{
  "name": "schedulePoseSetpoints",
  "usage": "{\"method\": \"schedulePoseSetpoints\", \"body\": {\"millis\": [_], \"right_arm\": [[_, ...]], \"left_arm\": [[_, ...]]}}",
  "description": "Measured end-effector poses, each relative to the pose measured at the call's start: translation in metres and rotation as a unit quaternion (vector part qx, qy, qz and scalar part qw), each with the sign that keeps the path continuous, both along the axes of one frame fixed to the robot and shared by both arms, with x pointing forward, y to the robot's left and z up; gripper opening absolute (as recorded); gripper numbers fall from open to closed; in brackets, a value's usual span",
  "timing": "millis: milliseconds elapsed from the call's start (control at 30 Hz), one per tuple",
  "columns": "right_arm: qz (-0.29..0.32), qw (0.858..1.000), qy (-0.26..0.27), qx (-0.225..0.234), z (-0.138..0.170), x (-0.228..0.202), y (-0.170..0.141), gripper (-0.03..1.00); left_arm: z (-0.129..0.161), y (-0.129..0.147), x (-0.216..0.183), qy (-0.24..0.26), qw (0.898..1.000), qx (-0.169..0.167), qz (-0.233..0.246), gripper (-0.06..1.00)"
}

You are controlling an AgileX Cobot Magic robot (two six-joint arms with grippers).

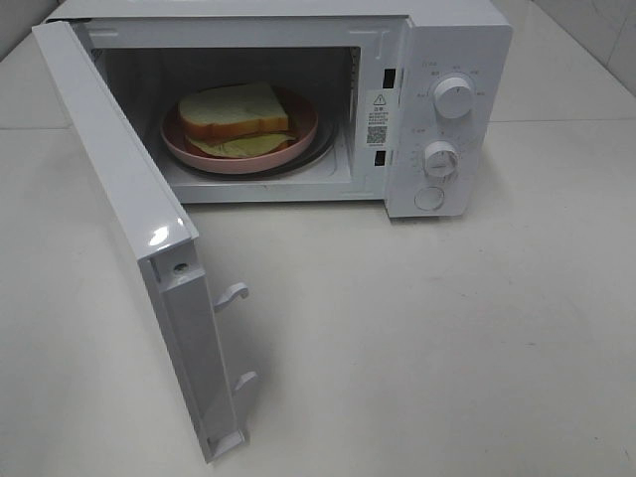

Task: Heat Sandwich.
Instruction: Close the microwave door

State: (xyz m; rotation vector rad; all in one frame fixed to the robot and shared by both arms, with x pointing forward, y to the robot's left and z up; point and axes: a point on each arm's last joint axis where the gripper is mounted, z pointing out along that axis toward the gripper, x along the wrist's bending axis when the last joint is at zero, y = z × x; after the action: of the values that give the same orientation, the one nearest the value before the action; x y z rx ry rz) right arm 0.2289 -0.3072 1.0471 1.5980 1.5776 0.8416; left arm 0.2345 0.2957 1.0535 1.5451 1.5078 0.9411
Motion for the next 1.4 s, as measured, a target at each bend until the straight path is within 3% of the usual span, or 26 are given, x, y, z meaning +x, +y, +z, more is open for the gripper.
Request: {"method": "schedulePoseSetpoints", "body": {"millis": [600, 800, 933, 1033, 1067, 1200, 1233, 1267, 1333, 1400], "right_arm": [[0.0, 1.0, 0.0, 0.0, 0.0, 0.0, 0.0, 0.75], [0.0, 1.0, 0.0, 0.0, 0.0, 0.0, 0.0, 0.75], [0.0, 1.0, 0.0, 0.0, 0.0, 0.0, 0.0, 0.75], [0.0, 1.0, 0.0, 0.0, 0.0, 0.0, 0.0, 0.75], [0.0, 1.0, 0.0, 0.0, 0.0, 0.0, 0.0, 0.75], [0.0, 1.0, 0.0, 0.0, 0.0, 0.0, 0.0, 0.75], [0.0, 1.0, 0.0, 0.0, 0.0, 0.0, 0.0, 0.75], [0.0, 1.0, 0.0, 0.0, 0.0, 0.0, 0.0, 0.75], [0.0, 1.0, 0.0, 0.0, 0.0, 0.0, 0.0, 0.75], [0.0, 1.0, 0.0, 0.0, 0.0, 0.0, 0.0, 0.75]], "left_arm": [[0.001, 0.0, 0.0, -0.004, 1.0, 0.0, 0.0, 0.99], [0.016, 0.0, 0.006, -0.029, 1.0, 0.0, 0.002, 0.99], [0.018, 0.001, 0.02, -0.008, 1.0, -0.002, 0.003, 0.91], [0.02, 0.002, 0.034, 0.01, 1.0, -0.003, 0.004, 0.73], [0.02, 0.002, 0.034, 0.01, 1.0, -0.003, 0.004, 0.73], [0.021, 0.003, 0.053, 0.027, 1.0, -0.006, 0.006, 0.41], [0.021, 0.003, 0.053, 0.027, 1.0, -0.006, 0.006, 0.41], [0.021, 0.003, 0.057, 0.033, 0.999, -0.006, 0.006, 0.34], [0.019, 0.003, 0.069, 0.051, 0.999, -0.006, 0.007, 0.15], [0.018, 0.004, 0.074, 0.057, 0.998, -0.006, 0.008, 0.1]]}}
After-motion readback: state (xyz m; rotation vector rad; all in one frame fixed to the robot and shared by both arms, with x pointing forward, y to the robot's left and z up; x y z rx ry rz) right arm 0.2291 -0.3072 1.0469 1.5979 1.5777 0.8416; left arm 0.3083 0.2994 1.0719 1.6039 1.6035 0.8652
